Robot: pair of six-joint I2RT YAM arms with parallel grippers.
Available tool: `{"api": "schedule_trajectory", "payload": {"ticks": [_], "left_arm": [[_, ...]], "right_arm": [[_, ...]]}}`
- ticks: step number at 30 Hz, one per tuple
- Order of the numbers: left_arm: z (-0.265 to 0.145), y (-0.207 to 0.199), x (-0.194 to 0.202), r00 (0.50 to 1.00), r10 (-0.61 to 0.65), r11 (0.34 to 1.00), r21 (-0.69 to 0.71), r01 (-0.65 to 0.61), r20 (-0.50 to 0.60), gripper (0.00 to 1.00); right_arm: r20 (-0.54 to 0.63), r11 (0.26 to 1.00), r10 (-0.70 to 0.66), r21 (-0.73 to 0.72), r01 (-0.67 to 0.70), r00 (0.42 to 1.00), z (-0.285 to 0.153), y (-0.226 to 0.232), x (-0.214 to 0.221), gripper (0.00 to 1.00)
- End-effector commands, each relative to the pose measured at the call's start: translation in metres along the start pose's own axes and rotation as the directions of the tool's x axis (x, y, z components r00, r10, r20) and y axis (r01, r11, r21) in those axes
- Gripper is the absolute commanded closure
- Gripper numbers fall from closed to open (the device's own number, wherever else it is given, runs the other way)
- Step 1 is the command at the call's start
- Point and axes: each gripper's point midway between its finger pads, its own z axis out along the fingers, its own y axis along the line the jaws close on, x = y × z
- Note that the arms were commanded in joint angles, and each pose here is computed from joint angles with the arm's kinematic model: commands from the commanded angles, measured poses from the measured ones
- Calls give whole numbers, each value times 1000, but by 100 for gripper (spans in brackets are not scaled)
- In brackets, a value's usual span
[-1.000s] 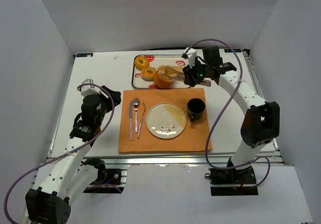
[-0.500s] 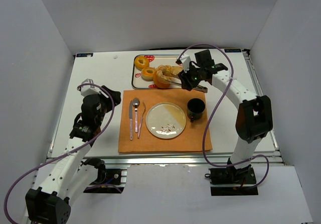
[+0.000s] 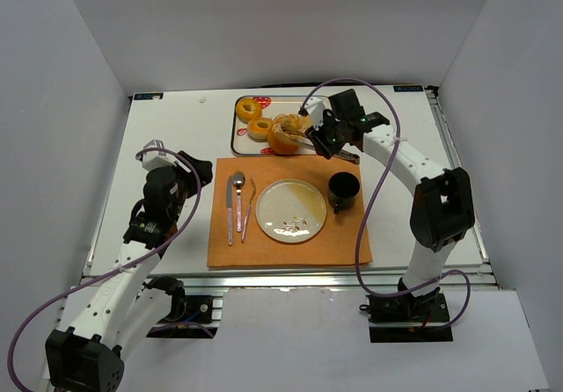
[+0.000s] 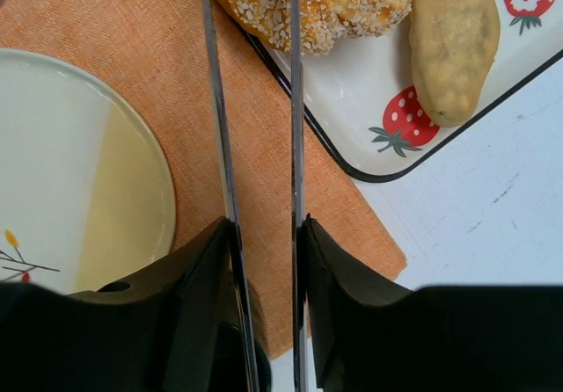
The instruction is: Place the bread
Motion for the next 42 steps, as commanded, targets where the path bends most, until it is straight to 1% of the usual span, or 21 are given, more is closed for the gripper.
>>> {"api": "schedule_trajectory", "payload": {"ticks": [1,3,4,6,7,8,10,13,16,17,19,20,21,24,26,32,33,35,36,37,42], "left_arm": [[-4,-4,-7,999,-12,1000,19,12,31,27],[-5,-4,-8,999,-13,1000,19,12,33,27],[-5,-4,-8,999,-14,1000,18,13,32,27],[-6,-4,-9,999,-15,1000,20,14,36,27],[-6,-4,-9,999,-17,1000,20,16,40,27],[-7,-5,-10,999,-17,1000,21,17,41,27],[-6,-6,-11,999,-18,1000,26,17,41,27],[-5,-8,-12,999,-16,999,32,15,44,27],[-3,-11,-13,999,-15,999,37,14,43,27],[-3,-11,-14,999,-16,999,38,14,44,27],[-3,-13,-14,999,-15,999,44,13,43,27],[-2,-13,-14,999,-14,999,43,13,42,27],[-2,-13,-14,999,-15,999,44,13,43,27],[-2,-12,-13,999,-12,999,44,11,39,27],[-1,-12,-10,999,-13,999,46,12,34,27],[2,-14,-8,1000,-16,998,57,15,26,27],[3,-14,-7,1000,-14,998,57,13,24,27],[4,-14,-8,1000,-16,998,59,15,26,27],[4,-15,-7,1000,-16,998,60,15,25,27],[3,-15,-8,999,-18,998,62,17,27,27],[2,-14,-7,999,-23,998,61,21,28,27]], "right_arm": [[43,998,-30,57,27,999,-7,-2,-18,59],[45,997,-27,66,24,999,-10,-3,-19,66],[50,997,-29,69,25,998,-12,-3,-21,74],[73,997,-39,66,34,997,-22,-2,-27,82],[85,998,-38,60,33,996,-28,-2,-30,91],[117,998,-44,50,38,992,-36,1,-37,93],[185,994,-74,90,58,980,-59,-5,-56,100],[256,991,-107,111,80,961,-87,-9,-73,100],[300,989,-148,55,138,942,-105,9,-73,100],[289,987,-151,-9,161,945,-101,24,-57,100],[305,974,-192,-54,218,933,-112,43,-44,100],[309,956,-242,-88,281,920,-114,55,-35,100],[290,948,-249,-123,294,924,-117,68,-15,100],[272,929,-293,-147,340,917,-125,85,14,100],[274,925,-315,-126,358,909,-132,87,20,100],[241,911,-337,-162,380,910,-135,100,44,100],[235,909,-337,-169,380,912,-135,101,47,99],[215,898,-344,-209,387,914,-135,108,59,84],[213,895,-344,-221,388,914,-136,111,60,84],[214,889,-348,-233,394,913,-137,113,62,77],[219,874,-350,-273,401,911,-143,123,68,65]]}}
